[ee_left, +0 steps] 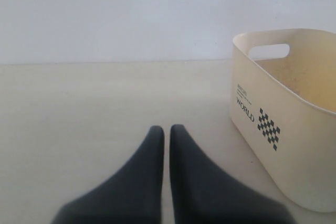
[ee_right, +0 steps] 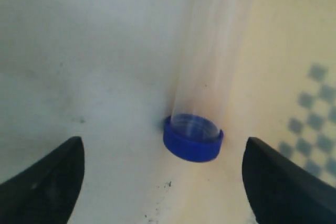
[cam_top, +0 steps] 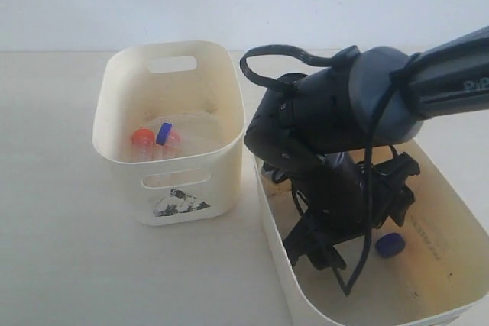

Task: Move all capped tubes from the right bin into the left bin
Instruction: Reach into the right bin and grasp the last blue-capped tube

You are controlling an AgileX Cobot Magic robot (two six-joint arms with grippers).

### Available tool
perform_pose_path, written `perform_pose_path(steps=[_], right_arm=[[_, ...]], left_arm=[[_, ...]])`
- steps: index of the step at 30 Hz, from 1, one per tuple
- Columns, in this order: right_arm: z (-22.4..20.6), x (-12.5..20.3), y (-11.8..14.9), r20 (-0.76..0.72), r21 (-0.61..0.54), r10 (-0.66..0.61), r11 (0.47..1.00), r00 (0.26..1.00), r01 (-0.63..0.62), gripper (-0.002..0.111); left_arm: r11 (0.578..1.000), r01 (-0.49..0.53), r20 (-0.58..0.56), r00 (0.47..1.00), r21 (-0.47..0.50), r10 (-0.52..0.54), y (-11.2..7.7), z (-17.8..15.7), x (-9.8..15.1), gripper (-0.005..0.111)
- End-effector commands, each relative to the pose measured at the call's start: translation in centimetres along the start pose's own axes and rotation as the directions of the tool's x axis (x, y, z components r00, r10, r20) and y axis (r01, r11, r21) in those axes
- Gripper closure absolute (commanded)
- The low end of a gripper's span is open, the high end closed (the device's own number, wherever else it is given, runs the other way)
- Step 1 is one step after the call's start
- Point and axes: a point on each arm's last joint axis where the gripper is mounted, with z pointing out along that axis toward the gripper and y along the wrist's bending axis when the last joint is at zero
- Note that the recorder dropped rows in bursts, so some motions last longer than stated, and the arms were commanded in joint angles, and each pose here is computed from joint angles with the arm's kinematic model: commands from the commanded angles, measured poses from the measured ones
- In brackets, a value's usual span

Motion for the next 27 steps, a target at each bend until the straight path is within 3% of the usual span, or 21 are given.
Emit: perform_pose_path(steps=[1, 9, 14, 18, 22, 27], right_arm=[[1.3, -0.7, -0.3, -0.005, -0.007, 0.016, 1.000, 1.000, -0.016, 0.031], [2.8, -1.7, -2.6, -0.038, -0.054, 0.062, 0.997, 0.997, -0.064, 0.034], [3.0, -2.2, -2.7, -0.007, -0.114, 0.087, 0.990, 0.996, -0.087, 0.067], [3.1, -2.3, -2.8, -0.003, -0.105, 0.085, 0.991, 0.996, -0.085, 0.086], [3.1, -2.0, -3.1, -0.024, -0.061, 0.122, 0.991, 0.992, -0.123, 0.084], [3.1, -2.0, -3.2, -0.024, -0.055, 0.134, 0.989, 0.991, -0.135, 0.073]], left_arm=[[1.000, 0.005, 0.014, 1.000, -0.003, -0.005, 0.0, 0.0, -0.2, 0.102], [1.000, 0.005, 0.014, 1.000, -0.003, -0.005, 0.0, 0.0, -0.2, 0.102], [1.000, 0.005, 0.014, 1.000, -0.003, -0.005, 0.0, 0.0, -0.2, 0.102], [1.000, 0.005, 0.014, 1.000, -0.003, -0.005, 0.0, 0.0, -0.2, 0.102], [1.000, 0.005, 0.014, 1.000, -0.003, -0.005, 0.0, 0.0, -0.2, 0.102], [1.000, 0.005, 0.014, 1.000, -0.003, -0.005, 0.0, 0.0, -0.2, 0.102]])
